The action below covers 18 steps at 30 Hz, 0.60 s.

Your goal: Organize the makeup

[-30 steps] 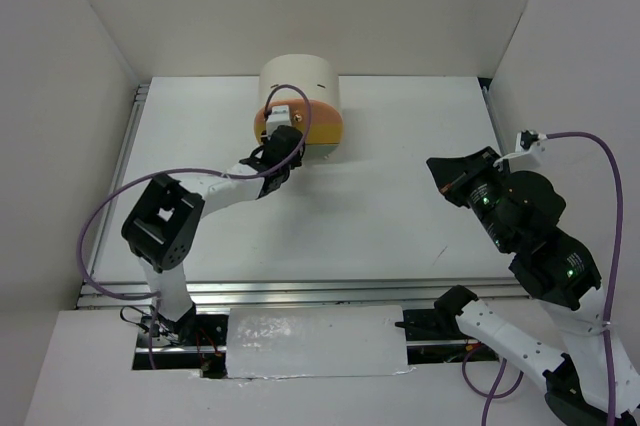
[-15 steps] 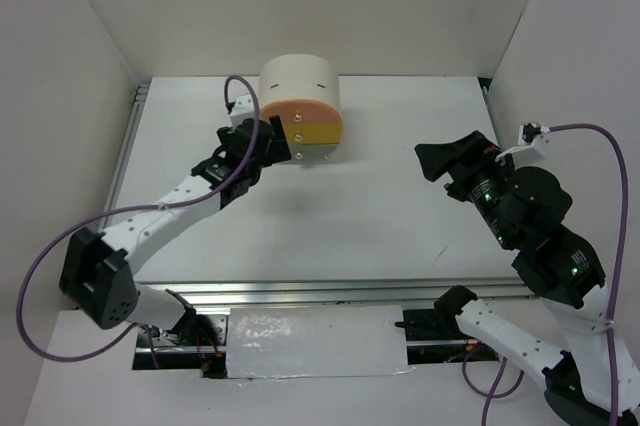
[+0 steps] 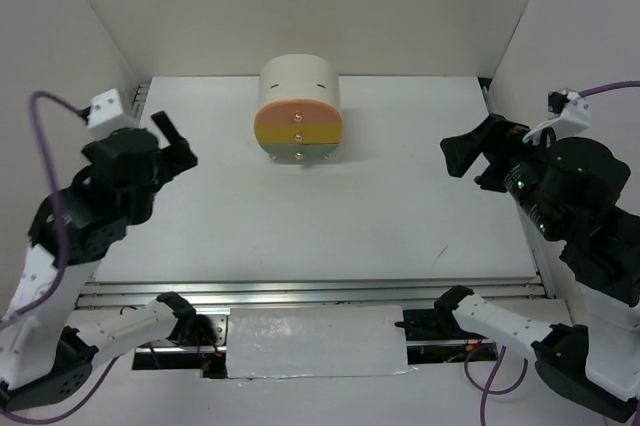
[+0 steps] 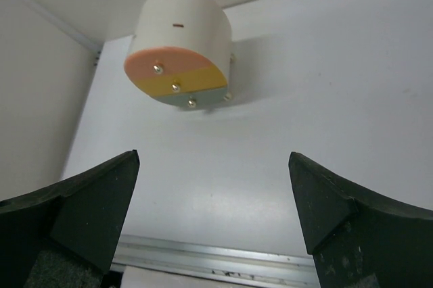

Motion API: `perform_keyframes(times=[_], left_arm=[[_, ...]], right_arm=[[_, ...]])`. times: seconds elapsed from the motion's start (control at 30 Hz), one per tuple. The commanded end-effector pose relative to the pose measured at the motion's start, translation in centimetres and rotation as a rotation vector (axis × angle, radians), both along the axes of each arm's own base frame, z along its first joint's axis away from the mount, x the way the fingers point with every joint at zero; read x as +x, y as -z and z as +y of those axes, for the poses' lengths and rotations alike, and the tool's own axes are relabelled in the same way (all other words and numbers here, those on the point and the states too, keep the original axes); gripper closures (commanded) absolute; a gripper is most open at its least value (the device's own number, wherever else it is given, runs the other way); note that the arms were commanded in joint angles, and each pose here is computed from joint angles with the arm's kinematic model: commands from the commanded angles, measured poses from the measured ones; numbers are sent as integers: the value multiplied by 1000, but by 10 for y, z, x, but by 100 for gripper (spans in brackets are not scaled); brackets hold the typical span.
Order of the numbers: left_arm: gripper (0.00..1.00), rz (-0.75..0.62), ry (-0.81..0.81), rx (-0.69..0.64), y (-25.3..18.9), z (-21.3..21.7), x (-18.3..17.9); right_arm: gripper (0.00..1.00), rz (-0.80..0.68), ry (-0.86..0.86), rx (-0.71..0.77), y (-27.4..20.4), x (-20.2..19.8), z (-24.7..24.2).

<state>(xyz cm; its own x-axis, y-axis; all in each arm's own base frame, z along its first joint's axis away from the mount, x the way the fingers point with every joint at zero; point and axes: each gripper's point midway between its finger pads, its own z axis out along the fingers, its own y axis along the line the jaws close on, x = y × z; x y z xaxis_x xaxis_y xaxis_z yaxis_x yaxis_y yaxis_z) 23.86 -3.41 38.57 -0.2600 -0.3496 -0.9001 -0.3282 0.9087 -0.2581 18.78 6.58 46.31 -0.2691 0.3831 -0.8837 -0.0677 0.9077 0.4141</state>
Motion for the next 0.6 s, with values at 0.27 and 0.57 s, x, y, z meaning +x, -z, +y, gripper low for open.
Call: perform_keyframes(times=[0.27, 0.57], left_arm=[[1, -29, -57, -21, 5, 76, -104], [1, -44, -54, 6, -1, 81, -106]], right_arm=[[0, 90, 25, -90, 26, -38, -32], [0, 27, 43, -42, 10, -42, -38]])
